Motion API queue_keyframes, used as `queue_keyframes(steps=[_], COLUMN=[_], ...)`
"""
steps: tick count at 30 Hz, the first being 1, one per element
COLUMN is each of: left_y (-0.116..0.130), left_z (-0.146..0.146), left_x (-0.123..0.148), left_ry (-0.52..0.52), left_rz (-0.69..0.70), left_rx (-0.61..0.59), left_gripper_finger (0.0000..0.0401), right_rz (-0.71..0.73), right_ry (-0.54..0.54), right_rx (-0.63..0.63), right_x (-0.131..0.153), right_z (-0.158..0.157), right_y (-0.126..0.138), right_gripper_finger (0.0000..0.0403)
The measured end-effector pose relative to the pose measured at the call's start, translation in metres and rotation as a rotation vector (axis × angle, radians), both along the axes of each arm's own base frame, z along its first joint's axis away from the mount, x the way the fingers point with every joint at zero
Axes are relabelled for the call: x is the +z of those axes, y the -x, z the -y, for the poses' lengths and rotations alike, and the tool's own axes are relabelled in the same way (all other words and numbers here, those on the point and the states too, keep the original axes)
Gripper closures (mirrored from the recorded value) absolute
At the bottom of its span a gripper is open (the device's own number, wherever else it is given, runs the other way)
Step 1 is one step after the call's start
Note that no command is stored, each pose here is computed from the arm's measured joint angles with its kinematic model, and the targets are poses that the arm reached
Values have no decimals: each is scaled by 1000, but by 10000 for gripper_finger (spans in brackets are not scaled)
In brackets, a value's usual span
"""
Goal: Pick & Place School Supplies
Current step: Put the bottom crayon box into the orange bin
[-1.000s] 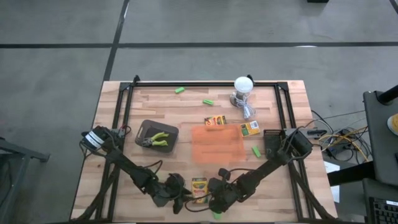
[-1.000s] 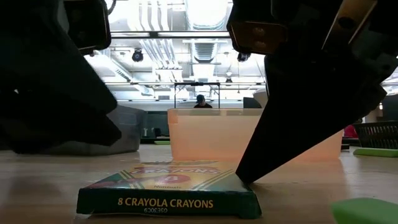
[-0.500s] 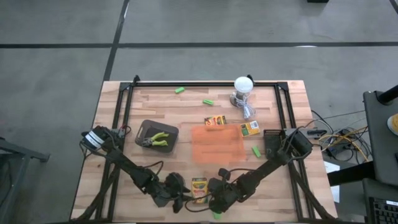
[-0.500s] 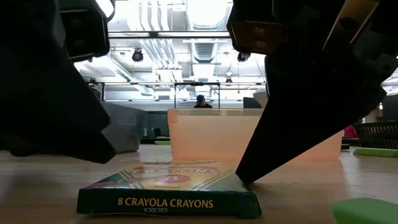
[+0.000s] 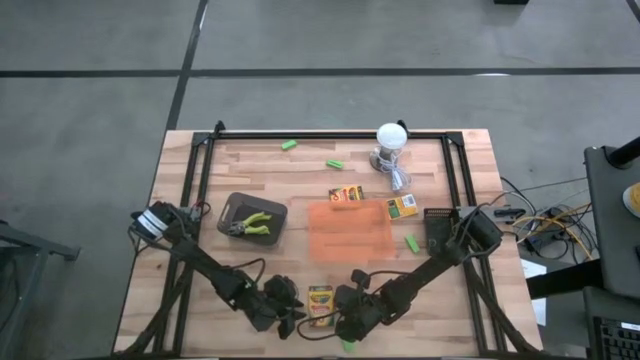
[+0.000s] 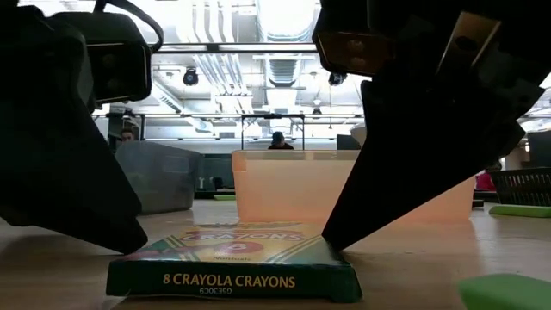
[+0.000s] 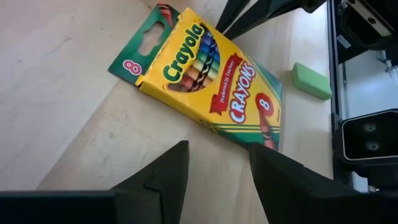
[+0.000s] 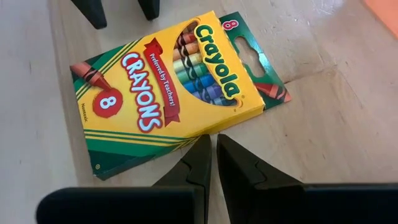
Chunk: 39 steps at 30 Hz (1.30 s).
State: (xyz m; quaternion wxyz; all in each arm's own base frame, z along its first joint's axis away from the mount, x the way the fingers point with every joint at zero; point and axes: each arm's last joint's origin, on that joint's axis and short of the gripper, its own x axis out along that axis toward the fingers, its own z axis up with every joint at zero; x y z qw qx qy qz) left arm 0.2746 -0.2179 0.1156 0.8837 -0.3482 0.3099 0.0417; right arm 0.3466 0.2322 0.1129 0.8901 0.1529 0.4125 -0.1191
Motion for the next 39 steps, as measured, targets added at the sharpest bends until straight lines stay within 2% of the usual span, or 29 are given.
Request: queue_keyframes(steps=[16,24,31,39], left_y=[-9,-11,-11,-11], left_z=[-9,-10,-10,-10], left_x=[0,0,0,0], left_ry=[52,62,62,65], left_rz=[-27,-21,-21,-24], left_rx=[-24,-25,-26,-30], left_gripper_finger=[225,225,225,225], right_rz=[66,58,39,25], right_ry=[8,23,-2,-21], right_rx=[10,25,-11,5], right_x=[4,4,2,2], right_z=[3,3,3,-5], right_y=[-9,-8,-6,0], right_gripper_finger=[376,376,376,376])
